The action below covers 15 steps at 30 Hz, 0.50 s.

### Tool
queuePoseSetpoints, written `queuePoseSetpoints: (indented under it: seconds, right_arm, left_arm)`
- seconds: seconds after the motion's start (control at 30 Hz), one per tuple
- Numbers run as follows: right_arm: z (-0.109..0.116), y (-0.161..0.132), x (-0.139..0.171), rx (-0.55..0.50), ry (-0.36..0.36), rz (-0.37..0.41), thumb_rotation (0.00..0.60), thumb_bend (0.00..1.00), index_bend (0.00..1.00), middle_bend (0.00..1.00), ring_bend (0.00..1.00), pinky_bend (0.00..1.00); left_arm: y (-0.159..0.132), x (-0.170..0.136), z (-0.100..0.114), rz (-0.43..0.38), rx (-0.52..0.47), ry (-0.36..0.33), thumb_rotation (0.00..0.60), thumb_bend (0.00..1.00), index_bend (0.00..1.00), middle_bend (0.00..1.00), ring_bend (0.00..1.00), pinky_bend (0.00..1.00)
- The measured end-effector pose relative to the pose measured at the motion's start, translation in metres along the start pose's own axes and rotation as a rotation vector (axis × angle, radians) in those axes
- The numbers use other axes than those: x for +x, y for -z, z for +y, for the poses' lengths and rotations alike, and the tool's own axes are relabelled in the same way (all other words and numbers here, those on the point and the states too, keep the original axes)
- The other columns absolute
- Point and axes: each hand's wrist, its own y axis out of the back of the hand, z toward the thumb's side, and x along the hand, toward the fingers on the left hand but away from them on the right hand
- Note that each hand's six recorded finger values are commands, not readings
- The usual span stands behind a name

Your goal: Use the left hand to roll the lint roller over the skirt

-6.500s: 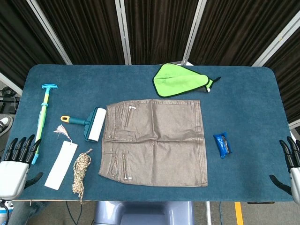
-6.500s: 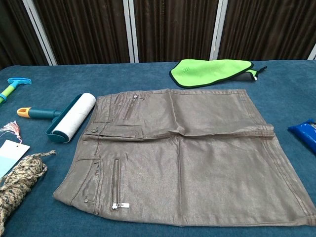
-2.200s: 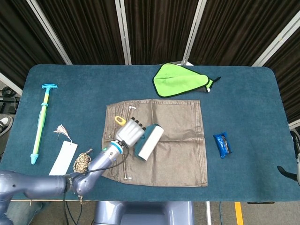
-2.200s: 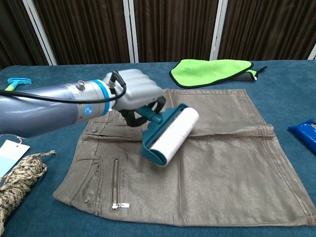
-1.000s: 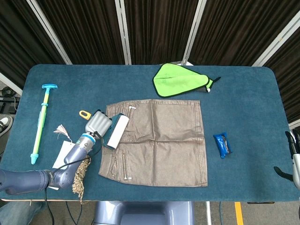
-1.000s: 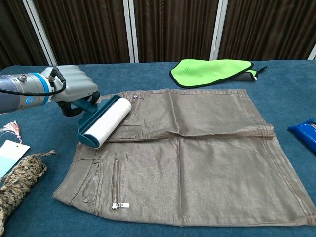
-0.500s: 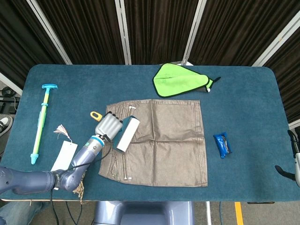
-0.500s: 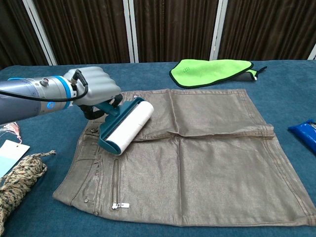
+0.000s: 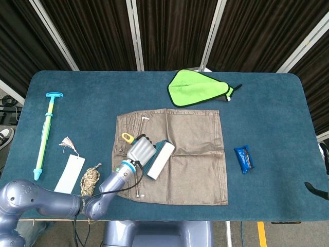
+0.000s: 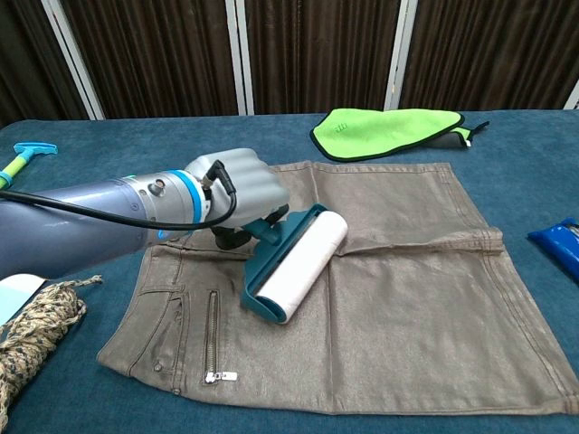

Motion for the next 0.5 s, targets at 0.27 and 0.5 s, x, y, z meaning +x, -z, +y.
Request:
queuePoseSetpoints:
  seconds: [0.27,0.5]
  right_arm:
    - [0.001,0.001,0.0,-0.001,0.004,-0.001,0.6,0.0,0.0,0.0,0.0,0.0]
    - [0.002,0.002,0.0,-0.004,0.005,-0.003,0.6,0.0,0.0,0.0,0.0,0.0]
  left_arm:
    - [-0.029,0.003,0.018,-0.047,0.048,-0.029,0.6,0.92,0.73,0.54,0.42,0.5]
    - [-0.05,0.005,0.029,-0.078,0.049,-0.038,0.6,0.93,0.73,0.54,0.42,0.5]
